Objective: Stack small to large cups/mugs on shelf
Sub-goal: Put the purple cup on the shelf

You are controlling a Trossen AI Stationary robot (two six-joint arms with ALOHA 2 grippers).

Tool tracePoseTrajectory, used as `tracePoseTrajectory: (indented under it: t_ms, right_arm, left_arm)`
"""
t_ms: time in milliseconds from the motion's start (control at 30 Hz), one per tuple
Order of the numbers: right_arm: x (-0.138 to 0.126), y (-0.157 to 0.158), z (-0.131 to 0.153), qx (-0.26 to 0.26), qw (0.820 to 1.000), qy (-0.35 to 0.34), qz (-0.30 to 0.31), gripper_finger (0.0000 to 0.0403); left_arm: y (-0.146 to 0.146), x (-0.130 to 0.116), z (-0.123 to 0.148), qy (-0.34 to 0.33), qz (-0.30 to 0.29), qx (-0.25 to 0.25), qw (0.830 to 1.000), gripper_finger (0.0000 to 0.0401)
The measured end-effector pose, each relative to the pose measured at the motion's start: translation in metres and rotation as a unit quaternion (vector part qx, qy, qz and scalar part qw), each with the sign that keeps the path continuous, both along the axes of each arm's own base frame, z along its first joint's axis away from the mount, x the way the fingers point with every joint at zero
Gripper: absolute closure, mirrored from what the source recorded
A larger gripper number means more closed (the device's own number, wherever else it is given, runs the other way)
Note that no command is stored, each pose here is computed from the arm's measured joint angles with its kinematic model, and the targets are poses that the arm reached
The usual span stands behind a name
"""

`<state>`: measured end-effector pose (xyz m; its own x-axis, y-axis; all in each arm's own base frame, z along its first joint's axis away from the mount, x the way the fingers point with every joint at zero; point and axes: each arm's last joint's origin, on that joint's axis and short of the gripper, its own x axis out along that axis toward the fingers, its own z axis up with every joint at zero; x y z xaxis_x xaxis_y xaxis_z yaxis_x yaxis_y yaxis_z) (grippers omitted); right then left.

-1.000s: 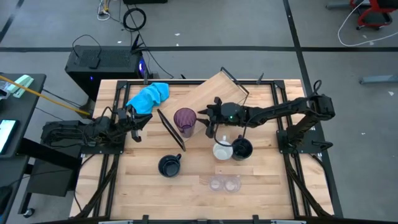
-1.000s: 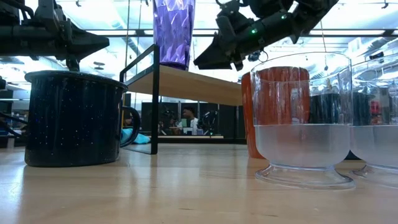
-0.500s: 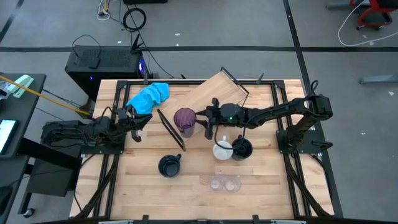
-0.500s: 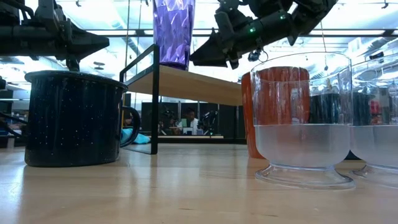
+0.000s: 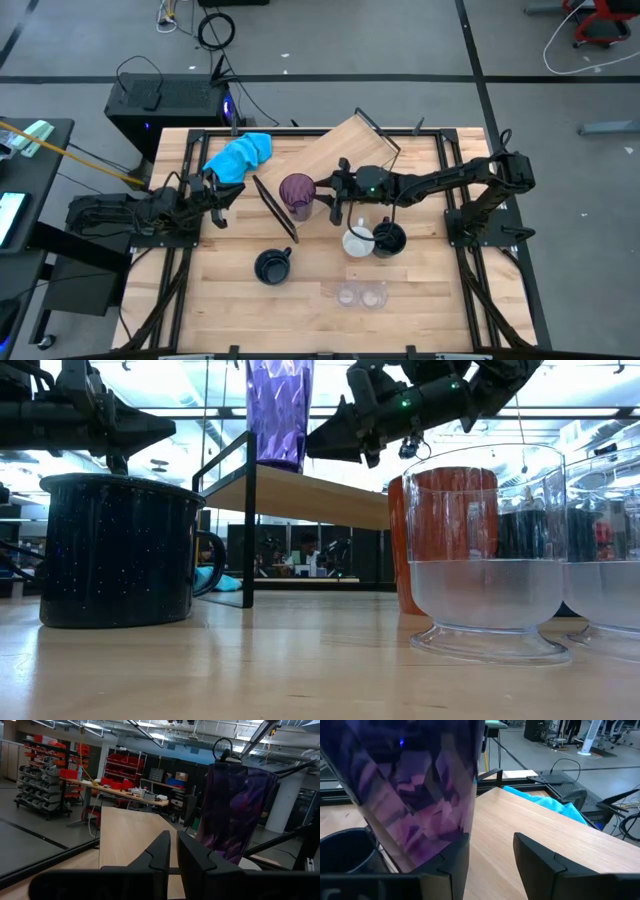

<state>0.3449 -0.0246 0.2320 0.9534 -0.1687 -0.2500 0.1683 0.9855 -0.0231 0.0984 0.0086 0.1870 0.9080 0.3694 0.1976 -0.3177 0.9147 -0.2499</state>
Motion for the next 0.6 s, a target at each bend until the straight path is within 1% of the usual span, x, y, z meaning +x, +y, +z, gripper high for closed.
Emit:
tracePoseTrajectory:
  t_ms: [267, 533, 600]
  right_arm:
    - [0.0003, 0.0004, 0.001, 0.009, 1.0, -0.007, 0.009, 0.0243]
    - [0.0003, 0.0005, 0.001, 0.012, 1.0, -0.007, 0.01, 0.0243]
    - [-0.0014, 0.0006, -0.0001, 0.013, 1.0, 0.007, 0.01, 0.0243]
  left_arm:
    - [0.0, 0.0, 0.0, 0.0, 0.0, 0.0, 1.0, 0.0371]
    - [0.0, 0.0, 0.0, 0.0, 0.0, 0.0, 1.0, 0.0362]
    - [0.0, 0.0, 0.0001, 0.0, 0.0, 0.0, 1.0, 0.0361]
